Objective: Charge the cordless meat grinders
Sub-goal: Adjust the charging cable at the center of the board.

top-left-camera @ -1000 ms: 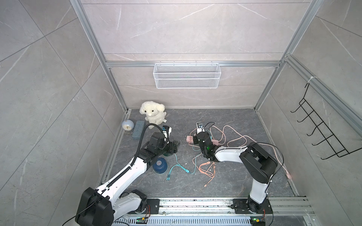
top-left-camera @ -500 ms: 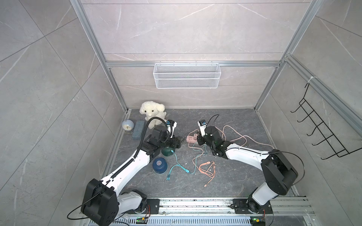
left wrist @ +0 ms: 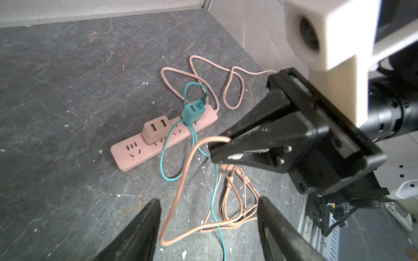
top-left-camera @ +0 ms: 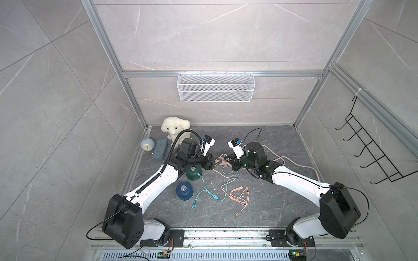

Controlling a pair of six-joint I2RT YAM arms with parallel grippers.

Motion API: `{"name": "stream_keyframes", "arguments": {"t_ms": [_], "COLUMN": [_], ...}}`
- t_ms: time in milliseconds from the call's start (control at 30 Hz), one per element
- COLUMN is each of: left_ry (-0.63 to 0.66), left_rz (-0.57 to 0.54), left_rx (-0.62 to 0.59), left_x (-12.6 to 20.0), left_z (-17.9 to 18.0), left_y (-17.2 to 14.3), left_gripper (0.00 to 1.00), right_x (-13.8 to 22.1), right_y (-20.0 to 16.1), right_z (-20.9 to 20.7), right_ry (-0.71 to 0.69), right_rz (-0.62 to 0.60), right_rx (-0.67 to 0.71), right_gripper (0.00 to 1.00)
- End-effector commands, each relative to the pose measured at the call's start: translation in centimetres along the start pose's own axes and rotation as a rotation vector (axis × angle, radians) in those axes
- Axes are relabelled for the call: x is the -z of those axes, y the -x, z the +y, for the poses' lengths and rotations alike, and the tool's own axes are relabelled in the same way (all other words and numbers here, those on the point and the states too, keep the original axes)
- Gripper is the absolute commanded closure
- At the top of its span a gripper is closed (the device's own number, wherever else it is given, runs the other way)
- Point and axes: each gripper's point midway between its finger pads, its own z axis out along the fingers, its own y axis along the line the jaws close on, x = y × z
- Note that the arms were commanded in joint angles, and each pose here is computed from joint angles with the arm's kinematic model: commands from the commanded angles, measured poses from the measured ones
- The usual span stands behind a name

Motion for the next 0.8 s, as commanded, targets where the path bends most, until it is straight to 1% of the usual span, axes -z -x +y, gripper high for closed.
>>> {"name": "stream_keyframes", "arguments": {"t_ms": [0, 67, 200, 300, 367, 467, 500, 533, 567, 600, 633, 700, 767], "left_ry": [-0.093, -0.116, -0.15, -0.151, -0.154, -0.177, -0.184, -0.184, -0.173, -0.149, -0.136, -0.136, -0.168], "left_rz": [0.009, 0.022, 0.049, 0.063, 0.064, 0.066, 0.07, 0.075, 0.08, 0.088, 0.09, 0.089, 0.087], "left_rx": [-0.038, -0.034, -0.027, -0.028, -0.029, -0.028, -0.029, -0.03, -0.032, -0.037, -0.044, -0.06, -0.065], "left_x": [-0.2, -0.5, -0.9, -1.0, -1.1, -1.1, -1.1, -1.2, -1.1, -1.1, -1.0, -0.8, -0.8], "left_z": [-1.4, -1.6, -2.0, -1.9, -1.9, -2.2, -2.3, -2.3, -2.1, -1.8, -1.6, -1.7, -2.2], "left_y": [0.8, 0.6, 0.2, -0.1, -0.1, -0.1, -0.2, -0.3, -0.4, -0.6, -0.7, -0.6, -0.6], "left_gripper": [0.35, 0.39, 0.56, 0.63, 0.71, 0.87, 0.9, 0.9, 0.85, 0.69, 0.6, 0.5, 0.48], "right_x": [0.6, 0.8, 0.7, 0.8, 0.9, 1.0, 1.1, 1.1, 1.2, 1.2, 1.2, 1.3, 1.4], "right_y": [-0.8, -0.8, -0.9, -0.8, -0.8, -0.8, -0.9, -0.9, -0.9, -1.0, -1.2, -1.4, -1.4], "right_z": [1.7, 2.2, 2.7, 3.0, 3.3, 3.7, 3.8, 3.9, 4.0, 4.1, 4.2, 4.5, 4.9], "right_ry": [0.078, 0.101, 0.115, 0.127, 0.143, 0.162, 0.167, 0.176, 0.181, 0.183, 0.191, 0.21, 0.228], "right_rz": [0.033, 0.035, 0.048, 0.052, 0.057, 0.061, 0.062, 0.065, 0.068, 0.078, 0.087, 0.097, 0.102], "right_rx": [0.008, 0.014, 0.02, 0.022, 0.024, 0.028, 0.029, 0.033, 0.036, 0.037, 0.038, 0.041, 0.041], "right_gripper": [1.0, 1.0, 1.0, 1.0, 1.0, 1.0, 1.0, 1.0, 1.0, 1.0, 1.0, 1.0, 1.0]}}
